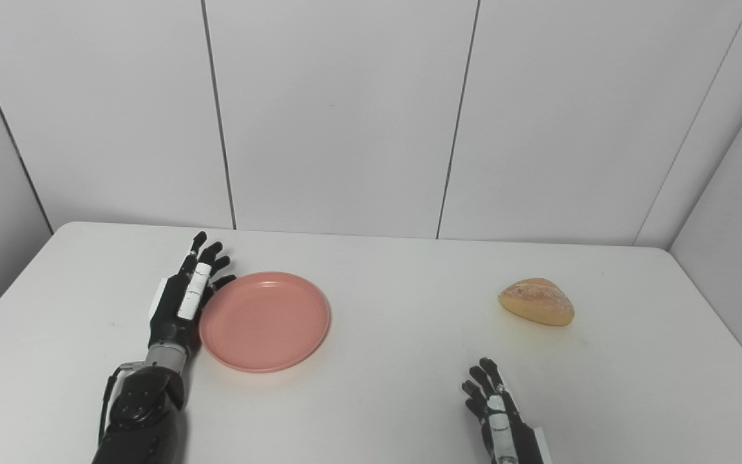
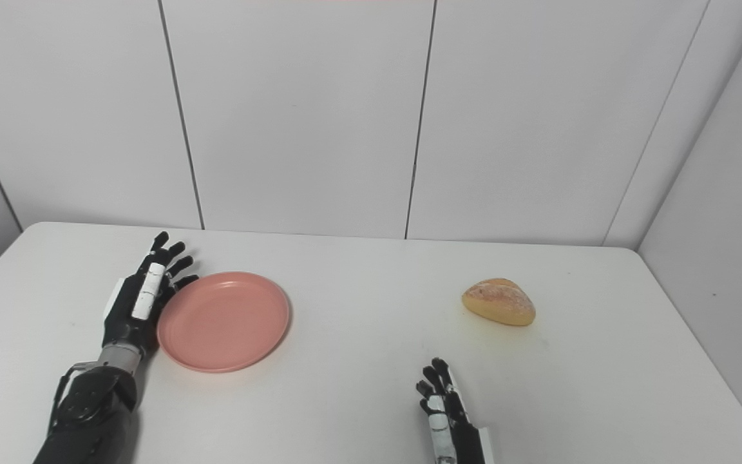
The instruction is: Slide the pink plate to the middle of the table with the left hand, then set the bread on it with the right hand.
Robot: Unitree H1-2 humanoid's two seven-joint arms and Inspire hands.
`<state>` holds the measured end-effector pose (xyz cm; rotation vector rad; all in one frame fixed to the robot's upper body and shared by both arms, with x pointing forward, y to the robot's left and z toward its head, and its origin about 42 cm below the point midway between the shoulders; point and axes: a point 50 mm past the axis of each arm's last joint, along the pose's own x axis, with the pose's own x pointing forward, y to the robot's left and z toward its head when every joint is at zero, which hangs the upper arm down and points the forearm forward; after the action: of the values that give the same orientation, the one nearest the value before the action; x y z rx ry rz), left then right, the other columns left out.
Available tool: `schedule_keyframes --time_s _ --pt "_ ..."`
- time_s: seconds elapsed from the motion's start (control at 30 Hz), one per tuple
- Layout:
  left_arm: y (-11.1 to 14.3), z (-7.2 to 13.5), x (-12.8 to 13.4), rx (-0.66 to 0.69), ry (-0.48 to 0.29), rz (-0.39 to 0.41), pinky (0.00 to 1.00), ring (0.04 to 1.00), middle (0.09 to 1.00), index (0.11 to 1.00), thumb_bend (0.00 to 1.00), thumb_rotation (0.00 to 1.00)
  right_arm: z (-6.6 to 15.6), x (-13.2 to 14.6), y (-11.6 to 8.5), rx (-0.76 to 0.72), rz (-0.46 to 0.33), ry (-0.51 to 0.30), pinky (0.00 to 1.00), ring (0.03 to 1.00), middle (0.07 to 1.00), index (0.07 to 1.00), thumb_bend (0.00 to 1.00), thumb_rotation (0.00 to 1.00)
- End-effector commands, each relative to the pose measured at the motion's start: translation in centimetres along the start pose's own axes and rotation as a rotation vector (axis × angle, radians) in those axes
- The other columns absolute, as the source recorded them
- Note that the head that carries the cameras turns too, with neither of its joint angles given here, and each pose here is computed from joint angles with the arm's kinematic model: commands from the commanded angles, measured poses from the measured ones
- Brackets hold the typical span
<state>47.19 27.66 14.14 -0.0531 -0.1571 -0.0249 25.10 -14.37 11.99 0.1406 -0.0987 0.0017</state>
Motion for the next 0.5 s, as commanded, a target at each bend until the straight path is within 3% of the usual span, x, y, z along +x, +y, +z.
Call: schedule_keyframes --time_s 0.0,0.17,0.47 --pt "-2.0 -3.8 -2.8 -0.039 0.100 -0.018 0.73 0.884 0.934 0.963 0.94 0.80 0.0 0.2 1.2 0.009 0.024 0.021 0.92 0.894 0.923 0.933 0.77 0.98" --pt "-3.0 -4.2 -2.9 -0.080 0.106 0.001 0.81 0.905 0.954 0.967 1.00 0.79 -0.1 0.3 1.6 0.007 0.030 0.017 0.92 0.890 0.926 0.935 0.73 1.00" --pt "-5.1 -4.5 -3.0 -0.116 0.117 0.011 0.82 0.913 0.969 0.987 1.00 0.82 -0.1 0.4 2.2 0.000 0.029 0.015 0.92 0.881 0.926 0.936 0.72 1.00"
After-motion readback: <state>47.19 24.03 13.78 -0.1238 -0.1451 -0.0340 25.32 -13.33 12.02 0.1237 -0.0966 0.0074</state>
